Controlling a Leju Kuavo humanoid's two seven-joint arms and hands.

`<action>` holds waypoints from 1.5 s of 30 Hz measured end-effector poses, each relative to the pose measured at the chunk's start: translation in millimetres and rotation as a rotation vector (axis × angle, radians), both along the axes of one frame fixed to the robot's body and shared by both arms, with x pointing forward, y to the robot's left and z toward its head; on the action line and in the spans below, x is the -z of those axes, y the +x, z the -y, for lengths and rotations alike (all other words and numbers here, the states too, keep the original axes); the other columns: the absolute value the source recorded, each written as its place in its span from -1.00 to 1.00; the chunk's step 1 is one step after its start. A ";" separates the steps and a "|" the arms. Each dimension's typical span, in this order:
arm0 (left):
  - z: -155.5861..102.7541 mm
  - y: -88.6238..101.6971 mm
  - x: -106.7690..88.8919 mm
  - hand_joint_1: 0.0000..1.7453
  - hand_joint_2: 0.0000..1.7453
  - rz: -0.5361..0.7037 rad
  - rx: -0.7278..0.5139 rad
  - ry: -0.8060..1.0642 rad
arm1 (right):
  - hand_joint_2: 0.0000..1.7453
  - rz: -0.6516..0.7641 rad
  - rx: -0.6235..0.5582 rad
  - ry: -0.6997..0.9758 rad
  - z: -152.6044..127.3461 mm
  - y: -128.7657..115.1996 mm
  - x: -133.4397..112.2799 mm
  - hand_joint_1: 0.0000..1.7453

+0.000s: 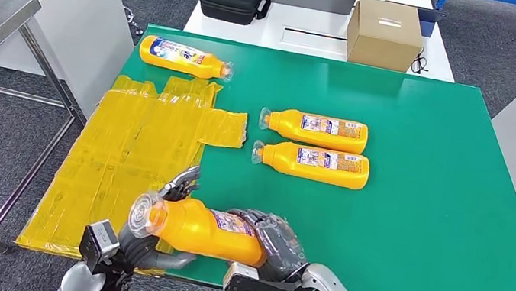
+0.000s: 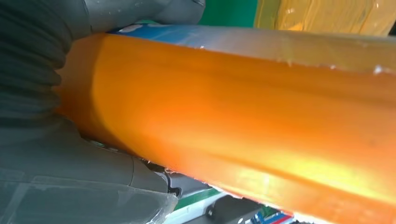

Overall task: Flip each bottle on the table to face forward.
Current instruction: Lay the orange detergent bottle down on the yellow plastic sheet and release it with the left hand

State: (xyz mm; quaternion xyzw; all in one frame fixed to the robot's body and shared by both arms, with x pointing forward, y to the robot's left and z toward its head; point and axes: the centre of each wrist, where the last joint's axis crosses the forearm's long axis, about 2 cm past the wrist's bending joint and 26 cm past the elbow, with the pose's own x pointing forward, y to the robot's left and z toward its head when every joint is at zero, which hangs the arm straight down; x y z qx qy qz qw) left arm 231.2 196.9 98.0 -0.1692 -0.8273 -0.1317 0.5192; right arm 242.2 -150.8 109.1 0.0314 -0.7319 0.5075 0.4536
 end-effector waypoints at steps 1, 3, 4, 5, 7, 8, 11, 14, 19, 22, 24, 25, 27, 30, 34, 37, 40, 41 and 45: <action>0.4 -0.3 0.4 -0.43 1.00 0.000 0.005 0.005 | 1.00 -0.004 -0.005 -0.003 -0.2 0.2 1.1 1.00; 1.3 -1.0 0.9 0.35 1.00 0.001 0.015 0.016 | 1.00 -0.012 -0.015 -0.008 -0.9 1.8 2.8 1.00; 1.9 -1.3 1.0 0.59 1.00 0.002 0.022 0.023 | 1.00 -0.016 -0.021 -0.009 -1.6 3.0 3.4 1.00; 2.5 -1.5 1.2 0.60 1.00 0.004 0.028 0.028 | 1.00 -0.019 -0.026 -0.011 -2.3 4.1 4.0 1.00; 3.7 -2.1 1.6 0.59 1.00 0.005 0.039 0.036 | 1.00 -0.025 -0.036 -0.016 -3.8 5.8 4.9 1.00; 4.1 -2.4 2.0 0.61 1.00 0.005 0.044 0.038 | 1.00 -0.028 -0.040 -0.020 -4.4 6.4 5.5 1.00; 4.6 -2.9 3.4 0.86 1.00 0.006 0.053 0.047 | 1.00 -0.036 -0.047 -0.032 -5.3 6.7 7.8 1.00; 4.8 -3.6 5.2 0.98 1.00 0.012 0.067 0.052 | 1.00 -0.043 -0.056 -0.046 -5.9 6.2 10.2 1.00; 4.8 -4.5 6.7 1.00 1.00 0.020 0.083 0.060 | 1.00 -0.049 -0.067 -0.059 -6.3 4.9 13.2 0.93; 4.8 -4.8 7.6 1.00 1.00 0.021 0.086 0.059 | 1.00 -0.051 -0.072 -0.064 -6.6 4.9 14.0 -0.55; 5.0 -4.9 7.6 1.00 1.00 0.029 0.085 0.051 | 1.00 -0.052 -0.076 -0.070 -7.5 4.3 14.7 -1.00; 5.1 -5.1 7.4 1.00 1.00 0.038 0.079 0.044 | 1.00 -0.054 -0.076 -0.073 -8.1 3.8 15.2 -1.00; 4.3 -5.9 5.3 1.00 1.00 0.064 0.060 0.031 | 1.00 -0.058 -0.071 -0.076 -8.9 2.6 16.1 -1.00; 2.0 -6.7 -0.9 1.00 1.00 0.103 0.028 0.021 | 1.00 -0.060 -0.060 -0.077 -8.7 1.8 17.0 -1.00; -7.6 -7.9 -14.5 1.00 1.00 0.172 -0.062 0.042 | 1.00 -0.045 -0.017 -0.079 -5.5 -0.2 19.2 -1.00; -15.3 -9.9 -24.8 1.00 1.00 0.211 -0.108 0.055 | 1.00 -0.031 0.006 -0.076 -2.9 0.1 18.4 -1.00; -22.0 -10.0 -32.5 1.00 1.00 0.246 -0.176 0.104 | 1.00 -0.016 0.034 -0.082 0.0 -0.2 18.6 -1.00; -24.8 -9.6 -35.4 1.00 1.00 0.258 -0.214 0.138 | 1.00 -0.007 0.049 -0.086 1.2 -0.6 18.5 -1.00; -37.7 -6.5 -48.8 1.00 1.00 0.289 -0.355 0.249 | 1.00 0.035 0.108 -0.083 7.3 0.6 13.1 -1.00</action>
